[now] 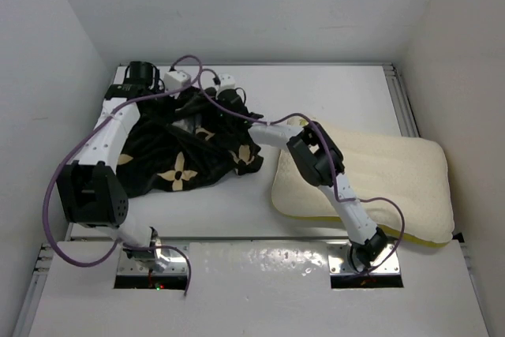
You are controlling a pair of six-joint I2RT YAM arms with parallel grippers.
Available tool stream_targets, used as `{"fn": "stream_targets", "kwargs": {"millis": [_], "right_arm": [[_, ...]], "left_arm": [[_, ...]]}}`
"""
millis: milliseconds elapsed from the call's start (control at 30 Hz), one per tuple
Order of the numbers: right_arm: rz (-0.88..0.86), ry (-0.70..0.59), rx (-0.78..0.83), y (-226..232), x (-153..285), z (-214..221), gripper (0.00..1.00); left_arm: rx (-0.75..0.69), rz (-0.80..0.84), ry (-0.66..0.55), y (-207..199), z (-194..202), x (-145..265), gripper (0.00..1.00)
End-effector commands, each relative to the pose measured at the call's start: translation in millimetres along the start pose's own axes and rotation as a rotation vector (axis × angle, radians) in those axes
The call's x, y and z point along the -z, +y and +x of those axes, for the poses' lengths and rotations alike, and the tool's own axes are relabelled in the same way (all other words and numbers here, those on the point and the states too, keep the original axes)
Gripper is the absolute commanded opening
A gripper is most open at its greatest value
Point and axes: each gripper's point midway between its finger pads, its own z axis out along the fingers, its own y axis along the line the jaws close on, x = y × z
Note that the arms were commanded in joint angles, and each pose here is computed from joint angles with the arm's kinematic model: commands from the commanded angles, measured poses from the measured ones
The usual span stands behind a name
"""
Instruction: Put the pillow into the pillowcase
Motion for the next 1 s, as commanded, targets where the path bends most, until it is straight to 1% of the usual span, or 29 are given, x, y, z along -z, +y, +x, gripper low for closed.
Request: {"fn": "stream_targets", "kwargs": {"millis": [0,33,67,100,133,167,200,233,267,300,333,367,400,433,467,500,533,567,600,633,667,700,733,800,833,900,933,967], "right_arm": [[0.097,-0.343,-0.161,-42.4,17.5,-159.1,0.0],[0.121,-0.381,-0.179,-54.7,24.8,-179.8,0.0],[0.165,-0.42,-0.192,-77.0,34.5,-200.3,0.0],[0.221,-0.484,-0.201,-90.1,55.7,-230.5,0.0],[0.268,-0.53,-0.212,-109.9,71.5,-251.0,0.0],[0.301,-0.53,-0.206,-121.3,81.0,-248.7,0.0],[0.309,-0.61,-0.199,-122.7,112.7,-282.3,0.0],[0.334,-0.587,-0.184,-135.8,119.9,-266.8,0.0],[0.334,-0.596,-0.156,-135.8,131.1,-268.7,0.0],[0.295,-0.651,-0.149,-125.3,157.1,-289.8,0.0],[0.284,-0.59,-0.122,-124.0,156.8,-261.8,0.0],[0.258,-0.569,-0.099,-119.4,160.6,-254.2,0.0],[0.218,-0.526,-0.085,-108.8,169.0,-235.1,0.0],[0.199,-0.499,-0.079,-103.7,170.8,-221.8,0.0],[0.177,-0.479,-0.075,-99.1,172.7,-211.7,0.0],[0.152,-0.424,-0.073,-95.1,173.4,-187.7,0.0],[0.13,-0.395,-0.103,-91.8,172.4,-177.3,0.0],[0.126,-0.327,-0.116,-93.2,169.3,-159.2,0.0],[0.118,-0.286,-0.131,-95.3,164.8,-150.6,0.0],[0.091,-0.236,-0.155,-92.0,160.7,-139.4,0.0],[0.099,-0.171,-0.163,-95.6,158.2,-125.2,0.0],[0.103,-0.144,-0.167,-98.9,154.5,-119.0,0.0],[0.115,-0.112,-0.176,-101.8,153.4,-109.7,0.0],[0.131,-0.088,-0.203,-108.6,149.7,-105.2,0.0],[0.127,-0.061,-0.21,-109.9,148.5,-100.6,0.0],[0.113,-0.053,-0.201,-109.6,145.2,-110.2,0.0],[0.111,-0.033,-0.191,-109.4,142.0,-107.4,0.0],[0.102,0.011,-0.176,-107.6,142.3,-100.5,0.0]], "left_arm": [[0.079,-0.376,-0.052,106.0,-22.9,-0.4,0.0],[0.078,-0.47,-0.137,139.2,-62.1,25.2,0.0],[0.106,-0.547,-0.161,163.3,-79.1,35.9,0.0],[0.125,-0.571,-0.143,187.1,-85.5,18.2,0.0],[0.112,-0.686,-0.286,213.5,-140.9,72.7,0.0],[0.098,-0.727,-0.339,224.0,-164.2,87.6,0.0],[0.053,-0.784,-0.444,231.6,-205.7,113.4,0.0],[-0.034,-0.815,-0.468,229.0,-224.4,124.0,0.0],[-0.114,-0.824,-0.538,205.0,-256.1,139.1,0.0],[-0.176,-0.832,-0.564,197.8,-265.3,136.3,0.0],[-0.278,-0.845,-0.554,185.5,-270.4,138.2,0.0],[-0.349,-0.85,-0.615,152.4,-281.8,168.2,0.0],[-0.456,-0.786,-0.561,124.2,-270.8,145.6,0.0],[-0.498,-0.742,-0.514,111.7,-261.1,132.7,0.0],[-0.514,-0.689,-0.46,100.9,-246.6,118.3,0.0],[-0.513,-0.586,-0.347,87.6,-212.9,83.7,0.0],[-0.509,-0.549,-0.314,77.5,-197.3,81.1,0.0],[-0.506,-0.466,-0.204,65.5,-160.5,52.5,0.0],[-0.508,-0.44,-0.162,58.2,-143.7,46.4,0.0],[-0.506,-0.428,-0.148,49.9,-132.7,51.8,0.0],[-0.501,-0.379,-0.07,39.7,-102.0,36.8,0.0],[-0.514,-0.36,-0.042,33.8,-88.9,36.9,0.0],[-0.532,-0.308,0.024,20.3,-61.5,31.3,0.0],[-0.59,-0.261,0.08,5.1,-39.1,30.8,0.0],[-0.597,-0.218,0.152,-3.1,-13.4,22.3,0.0],[-0.594,-0.189,0.205,-10.8,5.3,16.4,0.0],[-0.588,-0.181,0.223,-12.3,11.6,14.2,0.0],[-0.582,-0.156,0.255,-16.8,23.9,9.4,0.03]]}}
